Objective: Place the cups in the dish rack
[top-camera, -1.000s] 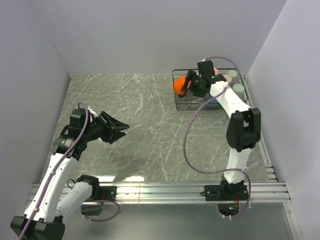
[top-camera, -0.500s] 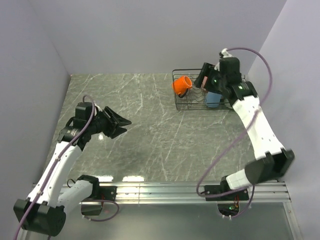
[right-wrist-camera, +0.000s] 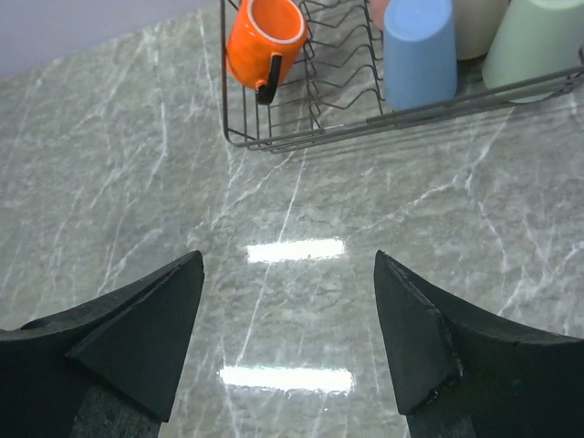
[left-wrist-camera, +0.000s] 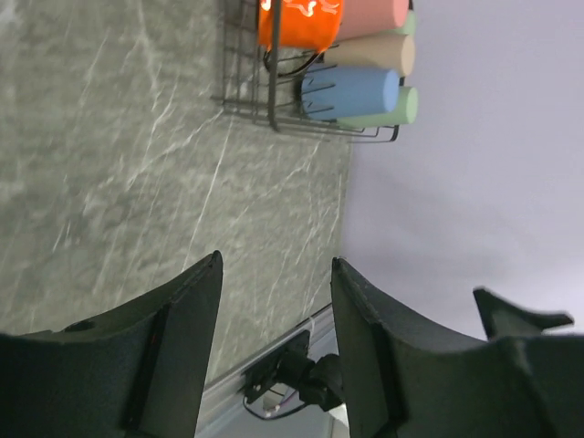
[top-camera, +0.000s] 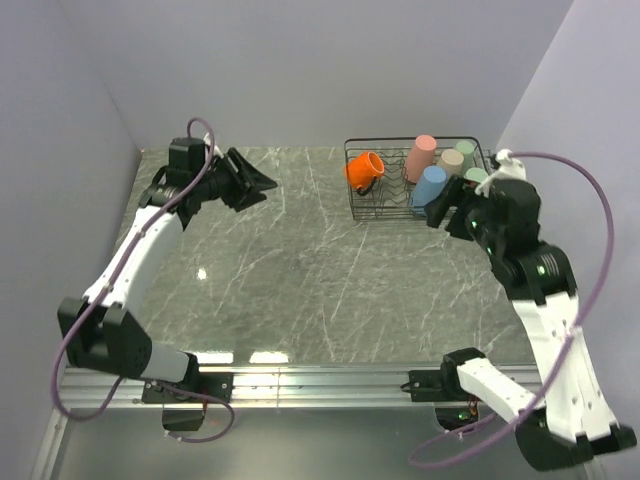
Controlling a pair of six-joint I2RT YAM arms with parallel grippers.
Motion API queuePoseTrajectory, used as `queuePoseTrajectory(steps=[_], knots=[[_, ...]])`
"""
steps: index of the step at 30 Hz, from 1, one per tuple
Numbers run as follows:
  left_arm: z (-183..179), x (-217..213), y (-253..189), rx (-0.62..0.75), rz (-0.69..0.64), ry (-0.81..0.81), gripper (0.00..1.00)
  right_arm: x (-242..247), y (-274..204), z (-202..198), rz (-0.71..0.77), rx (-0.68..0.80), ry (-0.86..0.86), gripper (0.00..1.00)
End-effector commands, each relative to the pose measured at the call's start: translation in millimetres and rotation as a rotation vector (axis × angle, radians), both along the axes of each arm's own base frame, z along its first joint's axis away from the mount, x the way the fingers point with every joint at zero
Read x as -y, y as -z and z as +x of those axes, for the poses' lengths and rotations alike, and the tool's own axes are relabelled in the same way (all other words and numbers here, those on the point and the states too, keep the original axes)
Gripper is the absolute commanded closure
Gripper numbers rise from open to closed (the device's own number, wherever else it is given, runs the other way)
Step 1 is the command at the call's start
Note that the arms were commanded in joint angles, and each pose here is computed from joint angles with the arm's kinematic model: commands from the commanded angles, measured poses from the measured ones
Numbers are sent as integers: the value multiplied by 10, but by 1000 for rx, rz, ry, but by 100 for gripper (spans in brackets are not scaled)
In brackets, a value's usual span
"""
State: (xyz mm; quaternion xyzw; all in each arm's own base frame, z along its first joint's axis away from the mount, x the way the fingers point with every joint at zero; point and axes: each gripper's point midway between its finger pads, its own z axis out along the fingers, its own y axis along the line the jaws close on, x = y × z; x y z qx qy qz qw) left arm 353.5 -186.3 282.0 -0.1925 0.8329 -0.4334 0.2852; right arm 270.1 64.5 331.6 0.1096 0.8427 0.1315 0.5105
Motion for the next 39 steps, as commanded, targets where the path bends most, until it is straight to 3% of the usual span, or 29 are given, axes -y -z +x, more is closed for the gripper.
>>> queuePoseTrajectory(steps=[1,7,13,22,24,25,27,28,30,32,36,39], knots=[[276,130,-258,124,-34,71,44,61,-22,-257,14,42,-1,18],[534,279,-518,217,-116,115,43,-59,25,-652,138,108,-68,15],[575,334,-805,341,-184,135,42,-169,56,-730,207,127,-112,2],[437,332,-1166,541,-124,158,39,-355,218,-688,322,155,-166,0],[411,278,-1255,610,-45,111,39,-330,245,-658,320,157,-146,0],[485,231,-1238,623,22,13,38,-319,277,-647,324,154,-134,0],[380,156,-1398,758,135,-59,36,-317,277,-630,332,166,-129,0],[334,234,-1275,802,178,-84,34,-334,312,-638,338,162,-136,0],[127,189,-1586,1044,246,-131,32,-338,310,-631,344,172,-138,0],[52,211,-1364,1091,336,-134,15,-323,350,-629,346,163,-124,0],[108,197,-988,979,465,-61,17,-272,418,-625,341,149,-89,0],[34,275,-843,963,481,26,20,-247,442,-643,340,154,-77,0]])
